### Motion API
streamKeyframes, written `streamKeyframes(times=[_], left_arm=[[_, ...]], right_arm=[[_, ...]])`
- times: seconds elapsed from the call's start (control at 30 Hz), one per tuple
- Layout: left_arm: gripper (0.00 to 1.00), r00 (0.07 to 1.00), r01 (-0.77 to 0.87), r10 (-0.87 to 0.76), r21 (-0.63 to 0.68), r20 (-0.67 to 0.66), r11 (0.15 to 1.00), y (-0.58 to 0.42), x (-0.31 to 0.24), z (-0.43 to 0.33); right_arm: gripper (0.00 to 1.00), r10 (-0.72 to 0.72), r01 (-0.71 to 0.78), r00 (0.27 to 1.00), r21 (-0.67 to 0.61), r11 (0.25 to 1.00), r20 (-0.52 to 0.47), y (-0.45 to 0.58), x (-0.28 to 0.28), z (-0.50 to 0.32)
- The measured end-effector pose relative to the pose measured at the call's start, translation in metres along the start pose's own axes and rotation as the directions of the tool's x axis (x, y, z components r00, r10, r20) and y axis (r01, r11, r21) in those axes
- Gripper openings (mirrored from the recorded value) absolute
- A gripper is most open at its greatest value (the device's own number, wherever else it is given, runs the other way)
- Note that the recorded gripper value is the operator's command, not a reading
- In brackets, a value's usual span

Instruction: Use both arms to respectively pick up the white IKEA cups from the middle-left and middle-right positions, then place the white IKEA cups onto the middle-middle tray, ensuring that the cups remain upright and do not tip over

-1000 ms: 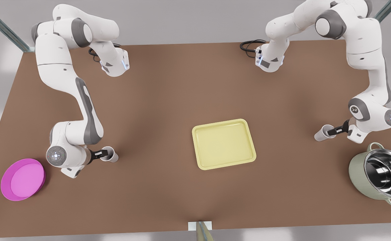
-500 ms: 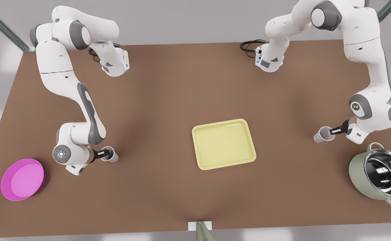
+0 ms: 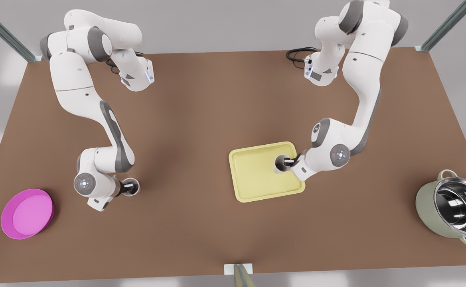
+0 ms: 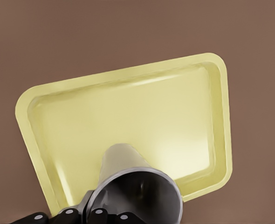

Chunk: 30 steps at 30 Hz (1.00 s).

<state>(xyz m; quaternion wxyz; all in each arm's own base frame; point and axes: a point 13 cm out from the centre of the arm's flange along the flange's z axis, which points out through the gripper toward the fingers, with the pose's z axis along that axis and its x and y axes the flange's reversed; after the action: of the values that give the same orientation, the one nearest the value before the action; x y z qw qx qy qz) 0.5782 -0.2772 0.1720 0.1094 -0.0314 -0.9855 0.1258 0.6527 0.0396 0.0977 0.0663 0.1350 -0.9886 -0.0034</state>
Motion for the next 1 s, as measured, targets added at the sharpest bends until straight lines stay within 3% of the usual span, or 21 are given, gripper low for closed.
streamKeyframes(times=[0.13,0.27,0.33,0.4,0.5,0.57,0.77,0.8,0.83,0.9,1.0], left_arm=[[0.21,0.997,0.080,-0.080,0.001,-0.004,0.997,0.003,-0.006,0.031],[0.21,0.991,0.136,-0.136,-0.008,0.008,0.991,0.006,-0.013,0.046],[0.33,0.987,0.159,-0.159,-0.006,0.015,0.987,0.005,-0.014,0.049],[0.60,0.983,0.182,-0.182,-0.001,0.021,0.983,0.005,-0.016,0.049],[0.74,0.978,0.208,-0.208,0.010,0.029,0.978,0.003,-0.019,0.049],[1.00,0.974,0.224,-0.224,0.015,0.034,0.975,0.003,-0.020,0.047],[1.00,0.968,0.236,-0.237,0.020,0.083,0.971,-0.012,-0.016,-0.022],[1.00,0.966,0.233,-0.235,0.022,0.107,0.972,-0.017,-0.021,-0.062],[1.00,0.961,0.233,-0.233,0.021,0.147,0.972,-0.016,-0.032,-0.120],[1.00,0.941,0.271,-0.266,0.004,0.208,0.963,0.018,-0.038,-0.224],[1.00,0.931,0.323,-0.292,-0.125,0.217,0.938,0.078,-0.008,-0.296]], right_arm=[[0.21,-0.064,0.066,0.996,-0.021,0.998,0.063,0.044,-0.022,-0.035],[0.21,-0.278,0.284,0.952,-0.030,0.958,0.127,0.192,-0.054,-0.061],[0.21,-0.384,0.392,0.910,-0.020,0.920,0.155,0.283,-0.062,-0.068],[0.21,-0.448,0.458,0.876,-0.019,0.889,0.180,0.362,-0.064,-0.070],[0.21,-0.454,0.476,0.863,-0.054,0.878,0.220,0.439,-0.073,-0.063],[0.21,-0.436,0.462,0.872,-0.078,0.884,0.221,0.465,-0.074,-0.051],[0.21,-0.366,0.389,0.914,-0.118,0.914,0.177,0.488,-0.064,-0.009],[0.35,-0.354,0.377,0.919,-0.121,0.918,0.176,0.489,-0.064,-0.007],[1.00,-0.341,0.365,0.923,-0.123,0.923,0.176,0.490,-0.064,-0.005],[1.00,-0.319,0.341,0.932,-0.122,0.932,0.172,0.489,-0.063,-0.001],[1.00,-0.280,0.300,0.944,-0.102,0.948,0.173,0.483,-0.066,0.000]])
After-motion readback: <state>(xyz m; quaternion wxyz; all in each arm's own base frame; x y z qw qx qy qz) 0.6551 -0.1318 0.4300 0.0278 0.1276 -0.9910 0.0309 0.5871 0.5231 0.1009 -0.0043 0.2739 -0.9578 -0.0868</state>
